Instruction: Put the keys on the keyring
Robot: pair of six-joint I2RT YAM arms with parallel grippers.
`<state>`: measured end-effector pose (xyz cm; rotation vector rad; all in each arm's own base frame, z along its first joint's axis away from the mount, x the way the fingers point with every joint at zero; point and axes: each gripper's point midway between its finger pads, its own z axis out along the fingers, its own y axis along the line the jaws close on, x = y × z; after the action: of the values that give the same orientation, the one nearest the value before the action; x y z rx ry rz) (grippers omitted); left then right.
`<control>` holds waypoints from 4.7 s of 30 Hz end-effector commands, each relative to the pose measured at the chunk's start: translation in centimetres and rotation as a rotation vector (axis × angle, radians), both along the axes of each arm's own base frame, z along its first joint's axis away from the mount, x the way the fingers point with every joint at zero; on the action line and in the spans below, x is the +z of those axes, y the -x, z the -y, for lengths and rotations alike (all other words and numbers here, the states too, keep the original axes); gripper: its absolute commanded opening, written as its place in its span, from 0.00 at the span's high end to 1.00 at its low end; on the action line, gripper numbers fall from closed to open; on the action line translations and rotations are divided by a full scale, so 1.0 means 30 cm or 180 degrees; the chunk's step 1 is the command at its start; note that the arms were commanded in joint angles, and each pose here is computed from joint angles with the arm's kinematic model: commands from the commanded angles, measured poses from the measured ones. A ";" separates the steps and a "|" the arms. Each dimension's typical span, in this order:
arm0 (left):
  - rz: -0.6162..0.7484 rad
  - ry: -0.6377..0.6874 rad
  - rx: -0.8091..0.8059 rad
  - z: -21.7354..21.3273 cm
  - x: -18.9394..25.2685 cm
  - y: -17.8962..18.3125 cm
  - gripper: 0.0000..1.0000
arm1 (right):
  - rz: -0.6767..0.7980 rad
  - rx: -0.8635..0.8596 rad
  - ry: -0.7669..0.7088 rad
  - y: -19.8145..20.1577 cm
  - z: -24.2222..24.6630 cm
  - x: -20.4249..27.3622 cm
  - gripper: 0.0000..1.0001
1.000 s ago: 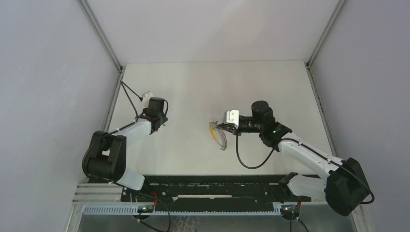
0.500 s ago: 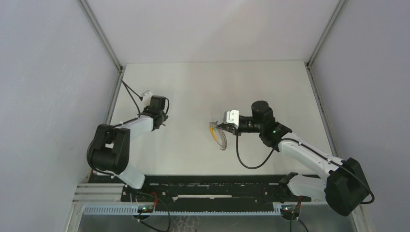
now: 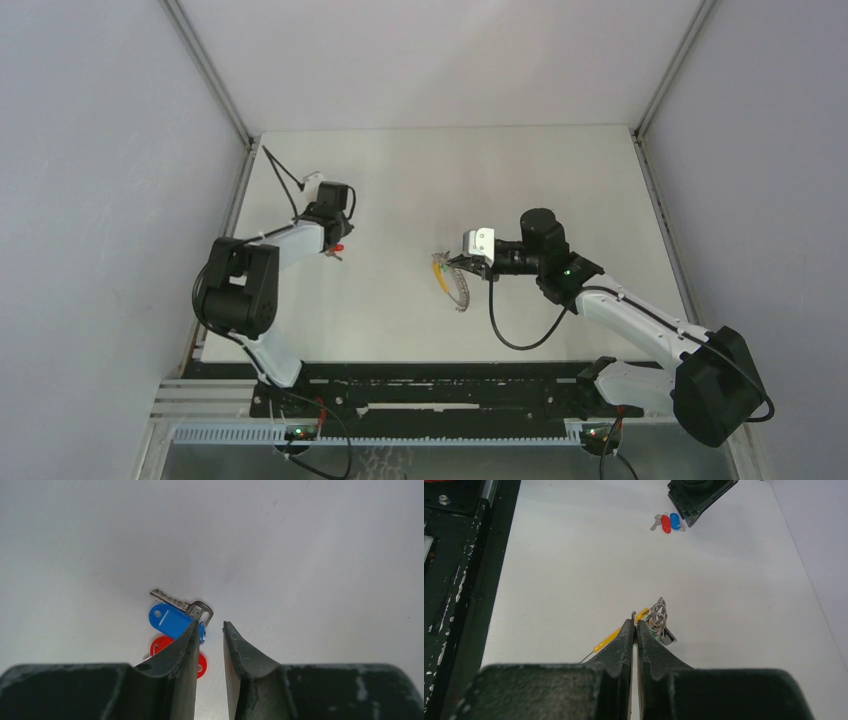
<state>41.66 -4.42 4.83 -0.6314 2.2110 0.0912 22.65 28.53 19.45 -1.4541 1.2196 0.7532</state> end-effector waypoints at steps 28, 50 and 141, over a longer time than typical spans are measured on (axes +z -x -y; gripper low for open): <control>-0.0226 -0.0088 -0.0056 0.014 0.018 -0.026 0.80 | 0.0183 0.0111 -0.0211 0.012 -0.009 0.081 1.00; -0.0305 0.0051 -0.0076 0.042 -0.002 -0.038 0.81 | 0.0209 0.0141 -0.0238 0.022 -0.008 0.095 1.00; -0.0171 0.1356 -0.0372 0.343 -0.092 0.189 0.71 | 0.0341 0.0072 -0.0217 0.027 0.009 0.116 1.00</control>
<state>35.68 -13.36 2.10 -0.8124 2.2887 -0.3850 21.87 28.06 21.47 -1.4433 1.1572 0.7412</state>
